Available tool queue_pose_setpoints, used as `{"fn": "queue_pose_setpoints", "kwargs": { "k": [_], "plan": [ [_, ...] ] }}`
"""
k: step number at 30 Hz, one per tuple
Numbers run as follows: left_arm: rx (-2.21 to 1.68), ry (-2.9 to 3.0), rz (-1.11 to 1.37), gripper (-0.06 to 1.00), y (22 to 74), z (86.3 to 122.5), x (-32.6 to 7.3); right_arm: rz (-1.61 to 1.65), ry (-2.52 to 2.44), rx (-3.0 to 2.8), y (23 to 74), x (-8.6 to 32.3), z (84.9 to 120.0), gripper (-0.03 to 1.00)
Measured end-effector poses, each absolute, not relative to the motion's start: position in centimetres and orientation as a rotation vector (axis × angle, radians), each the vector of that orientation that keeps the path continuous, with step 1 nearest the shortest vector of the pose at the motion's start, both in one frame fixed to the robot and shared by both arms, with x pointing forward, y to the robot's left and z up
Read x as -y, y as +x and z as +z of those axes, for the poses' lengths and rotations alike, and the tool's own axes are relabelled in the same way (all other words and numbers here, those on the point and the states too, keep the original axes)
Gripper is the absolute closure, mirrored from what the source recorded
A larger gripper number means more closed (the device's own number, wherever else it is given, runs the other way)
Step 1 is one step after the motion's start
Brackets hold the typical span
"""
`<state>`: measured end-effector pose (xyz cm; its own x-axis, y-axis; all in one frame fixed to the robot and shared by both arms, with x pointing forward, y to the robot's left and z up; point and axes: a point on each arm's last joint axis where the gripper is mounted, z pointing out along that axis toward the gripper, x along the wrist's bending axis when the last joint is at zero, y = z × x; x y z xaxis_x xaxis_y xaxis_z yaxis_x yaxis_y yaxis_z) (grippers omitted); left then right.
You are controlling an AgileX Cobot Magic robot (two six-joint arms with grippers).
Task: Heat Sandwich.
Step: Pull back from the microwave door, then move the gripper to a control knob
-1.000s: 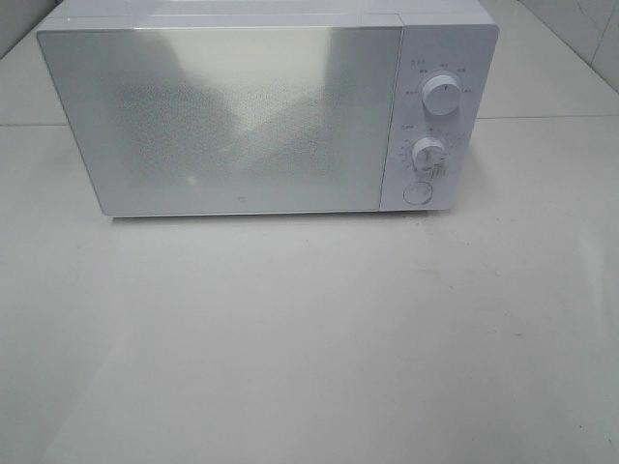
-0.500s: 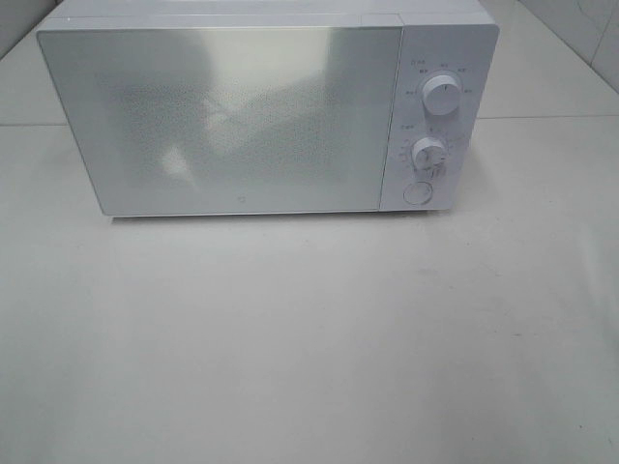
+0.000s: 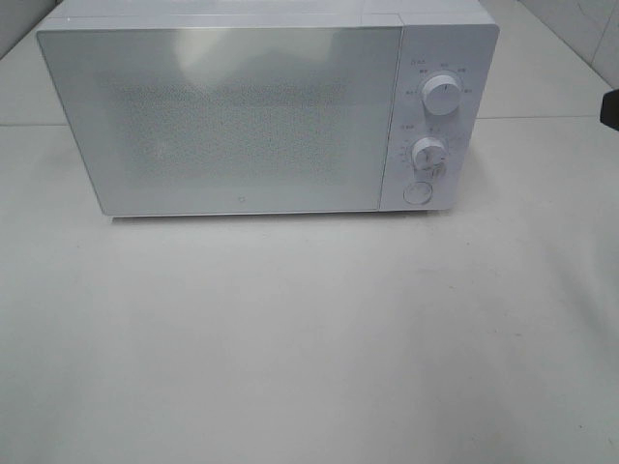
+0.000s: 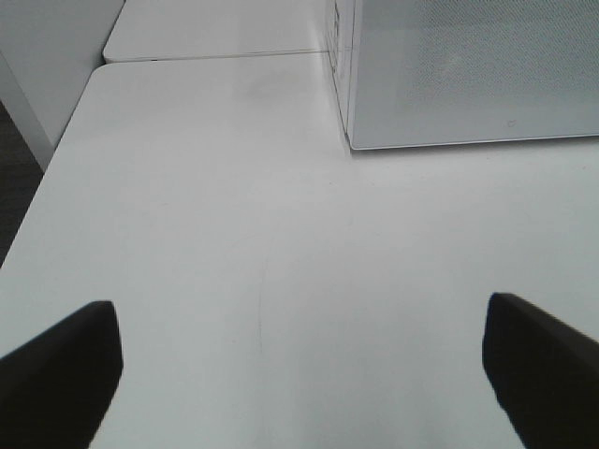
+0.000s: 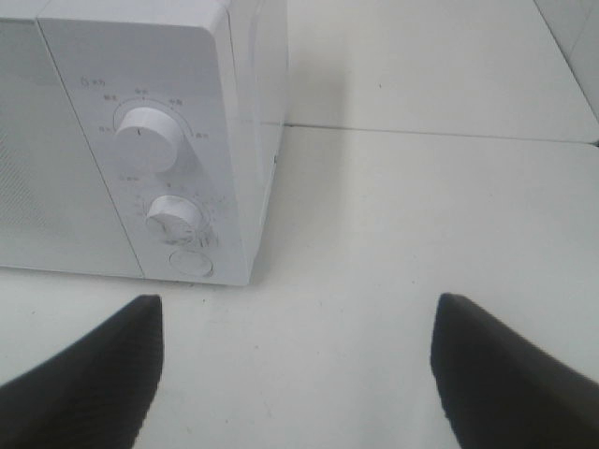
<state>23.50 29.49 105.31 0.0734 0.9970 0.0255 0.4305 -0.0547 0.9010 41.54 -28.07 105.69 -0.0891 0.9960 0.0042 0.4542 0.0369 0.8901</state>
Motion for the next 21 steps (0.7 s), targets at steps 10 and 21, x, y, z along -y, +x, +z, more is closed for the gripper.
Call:
{"fn": "queue_pose_setpoints", "kwargs": {
  "k": [10,21],
  "plan": [
    [-1.457,1.593,0.944,-0.05,23.5,105.3,-29.5,1.101,1.404,-1.561,44.3,27.5,102.8,0.21],
    [-1.457,1.593,0.944,-0.05,23.5,105.3,-29.5,1.187,1.366,-1.467,45.1,26.3,98.8,0.21]
  ]
}}
